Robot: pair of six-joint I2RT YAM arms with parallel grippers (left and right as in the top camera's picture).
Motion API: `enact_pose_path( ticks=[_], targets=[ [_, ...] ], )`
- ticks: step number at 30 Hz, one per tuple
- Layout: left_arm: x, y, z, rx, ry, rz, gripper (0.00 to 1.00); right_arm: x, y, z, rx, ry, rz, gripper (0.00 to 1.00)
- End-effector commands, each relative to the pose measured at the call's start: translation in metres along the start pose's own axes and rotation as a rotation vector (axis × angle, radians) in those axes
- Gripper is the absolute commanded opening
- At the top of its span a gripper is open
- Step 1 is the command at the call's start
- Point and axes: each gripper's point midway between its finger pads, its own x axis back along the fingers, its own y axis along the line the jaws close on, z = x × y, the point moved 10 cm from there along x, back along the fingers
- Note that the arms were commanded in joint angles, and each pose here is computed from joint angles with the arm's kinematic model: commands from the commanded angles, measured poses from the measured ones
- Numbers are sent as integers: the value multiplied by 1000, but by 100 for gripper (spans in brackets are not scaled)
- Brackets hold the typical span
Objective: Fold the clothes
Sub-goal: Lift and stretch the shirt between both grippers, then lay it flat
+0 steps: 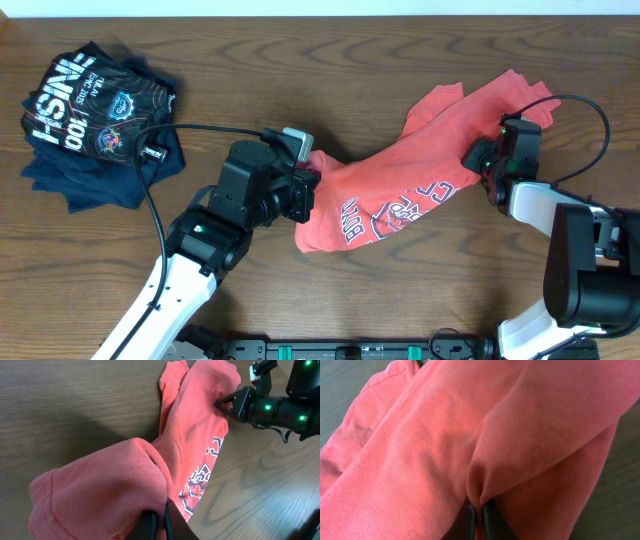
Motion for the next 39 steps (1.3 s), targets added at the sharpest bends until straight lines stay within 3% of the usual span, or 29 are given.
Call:
enact_pose_path(
  ticks=[1,5,8,12,15,21,28,33,39],
  targets=[
    [1,0,-3,-26,-2,-8,6,-1,-2,-7,-33,-37,-2,1],
    [2,0,-4,-91,-14,-16,6,15,4,-24,-28,-105,-29,1],
    [10,4,-12,-136,-91,-120,6,41,9,-44,6,-188,-50,1],
    [37,4,-29,-202,-261,-247,6,101,8,-76,-4,-343,-46,1],
    [61,-1,-36,-206,-372,-263,6,158,5,-92,-23,-479,-48,1],
    [115,-18,-36,-229,-559,-226,6,258,7,-93,27,-728,-47,1],
    [164,-32,-26,-244,-729,-187,6,323,3,-80,28,-951,64,1],
    [173,-29,-27,-219,-778,-255,6,328,2,-81,26,-980,82,1],
    [144,-17,-47,-212,-749,-363,6,275,2,-95,70,-815,75,1]
  ],
)
